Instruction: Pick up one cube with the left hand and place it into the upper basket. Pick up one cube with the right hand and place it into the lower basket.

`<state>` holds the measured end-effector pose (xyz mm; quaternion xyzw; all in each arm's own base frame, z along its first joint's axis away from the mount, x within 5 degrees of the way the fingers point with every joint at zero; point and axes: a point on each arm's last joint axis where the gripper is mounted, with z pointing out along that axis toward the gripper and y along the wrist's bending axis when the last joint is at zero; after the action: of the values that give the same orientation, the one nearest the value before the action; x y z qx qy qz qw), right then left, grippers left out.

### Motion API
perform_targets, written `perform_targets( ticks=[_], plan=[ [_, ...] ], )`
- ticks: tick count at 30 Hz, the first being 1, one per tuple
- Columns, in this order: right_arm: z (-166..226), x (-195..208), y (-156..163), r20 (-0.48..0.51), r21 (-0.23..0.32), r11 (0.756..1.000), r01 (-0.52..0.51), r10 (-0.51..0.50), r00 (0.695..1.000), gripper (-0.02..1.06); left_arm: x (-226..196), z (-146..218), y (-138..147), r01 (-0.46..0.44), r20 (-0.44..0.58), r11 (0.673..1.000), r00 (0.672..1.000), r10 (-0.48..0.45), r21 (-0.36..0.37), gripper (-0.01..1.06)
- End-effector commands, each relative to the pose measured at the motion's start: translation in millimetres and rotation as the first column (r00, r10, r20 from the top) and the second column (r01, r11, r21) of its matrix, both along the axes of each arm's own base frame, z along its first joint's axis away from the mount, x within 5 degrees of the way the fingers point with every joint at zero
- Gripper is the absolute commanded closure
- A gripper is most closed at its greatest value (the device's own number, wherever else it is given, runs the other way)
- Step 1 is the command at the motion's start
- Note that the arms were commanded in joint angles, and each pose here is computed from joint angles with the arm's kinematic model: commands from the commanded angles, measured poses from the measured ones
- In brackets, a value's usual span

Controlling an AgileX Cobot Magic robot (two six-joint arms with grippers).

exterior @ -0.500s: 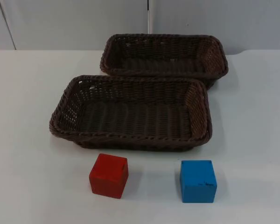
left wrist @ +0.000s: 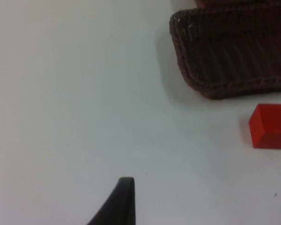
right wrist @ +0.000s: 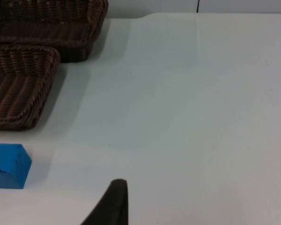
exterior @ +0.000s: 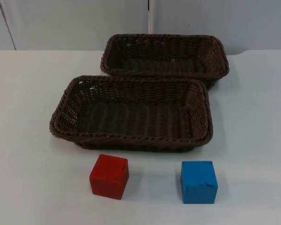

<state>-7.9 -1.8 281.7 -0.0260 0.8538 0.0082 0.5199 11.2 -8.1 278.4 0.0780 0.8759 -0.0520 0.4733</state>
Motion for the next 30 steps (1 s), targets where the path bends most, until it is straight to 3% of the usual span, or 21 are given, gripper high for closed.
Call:
perform_targets(
  ticks=[1,15,22,30],
  plan=[
    [-1,1,0,0.004,-0.016,1.0,0.0,0.0,1.0,-0.01,2,6,-2,0.001,0.029,0.999,1.0,0.0,-0.032,0.0],
    [-1,1,0,0.004,-0.016,1.0,0.0,0.0,1.0,-0.01,34,16,-13,0.029,-0.029,0.991,0.999,-0.033,-0.133,0.0],
    [-1,1,0,0.004,-0.016,1.0,0.0,0.0,1.0,-0.01,51,18,-16,0.046,-0.02,0.99,0.999,-0.049,-0.136,0.0],
    [-1,1,0,0.004,-0.016,1.0,0.0,0.0,1.0,-0.01,75,10,-24,0.091,-0.127,0.985,0.986,-0.11,-0.143,0.0]
  ],
)
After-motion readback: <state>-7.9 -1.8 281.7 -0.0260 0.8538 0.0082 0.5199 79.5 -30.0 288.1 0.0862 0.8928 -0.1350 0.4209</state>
